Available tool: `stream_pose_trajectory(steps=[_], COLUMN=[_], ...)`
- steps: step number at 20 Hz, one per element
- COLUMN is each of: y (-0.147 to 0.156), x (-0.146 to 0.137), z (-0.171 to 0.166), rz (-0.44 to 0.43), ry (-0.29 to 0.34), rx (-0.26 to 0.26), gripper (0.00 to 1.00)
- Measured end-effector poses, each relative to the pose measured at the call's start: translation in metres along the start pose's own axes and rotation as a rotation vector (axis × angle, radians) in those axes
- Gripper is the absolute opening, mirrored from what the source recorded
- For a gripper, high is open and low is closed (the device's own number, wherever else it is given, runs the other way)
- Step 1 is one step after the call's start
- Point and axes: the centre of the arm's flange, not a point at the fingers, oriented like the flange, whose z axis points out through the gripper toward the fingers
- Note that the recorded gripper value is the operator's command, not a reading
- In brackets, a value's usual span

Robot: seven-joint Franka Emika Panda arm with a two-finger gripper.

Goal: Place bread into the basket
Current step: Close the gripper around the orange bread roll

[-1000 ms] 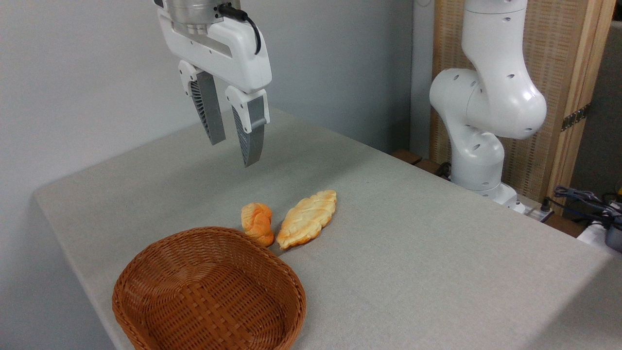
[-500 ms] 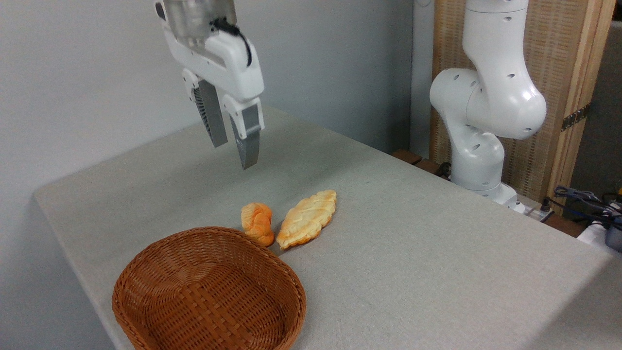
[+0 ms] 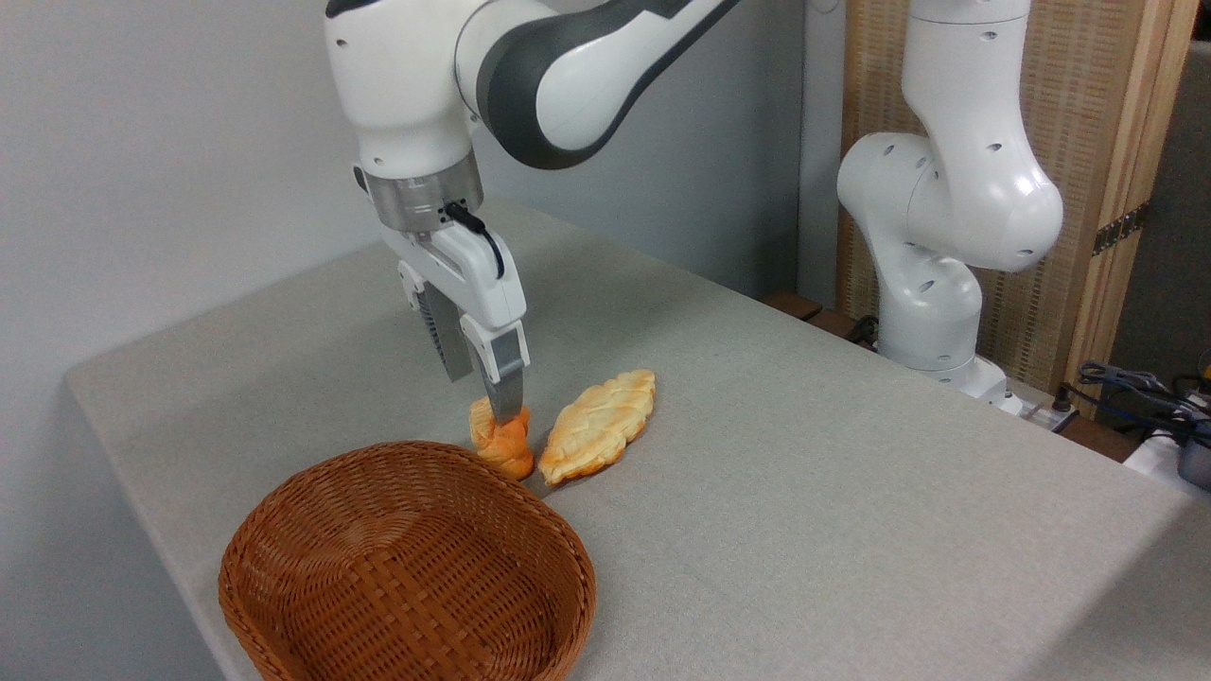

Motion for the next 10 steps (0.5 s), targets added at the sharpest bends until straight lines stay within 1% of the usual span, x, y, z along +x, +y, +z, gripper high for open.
stream_pose_trajectory(steps=[1,2,3,5,6,7,10], y=[-0.001,-0.001,-0.002,-0.002,-0.002,-0.001,0.001], x=[-0.001,-0.002,-0.003,-0.005,-0.006,-0.006,-0.005], z=[0.005,0.012,0.017,0.025,0.028,0.03,0.032], rz=[0.002,0.002,0.002,0.006,0.012,0.016,0.022], ry=[0.001,0.006,0.013,0.009,0.003,-0.003,-0.007], rx=[0.009,0.019,0.027,0.04,0.046,0.049,0.051], gripper=[0.99,0.89,0.86,0.61,0.46,0.37,0.32])
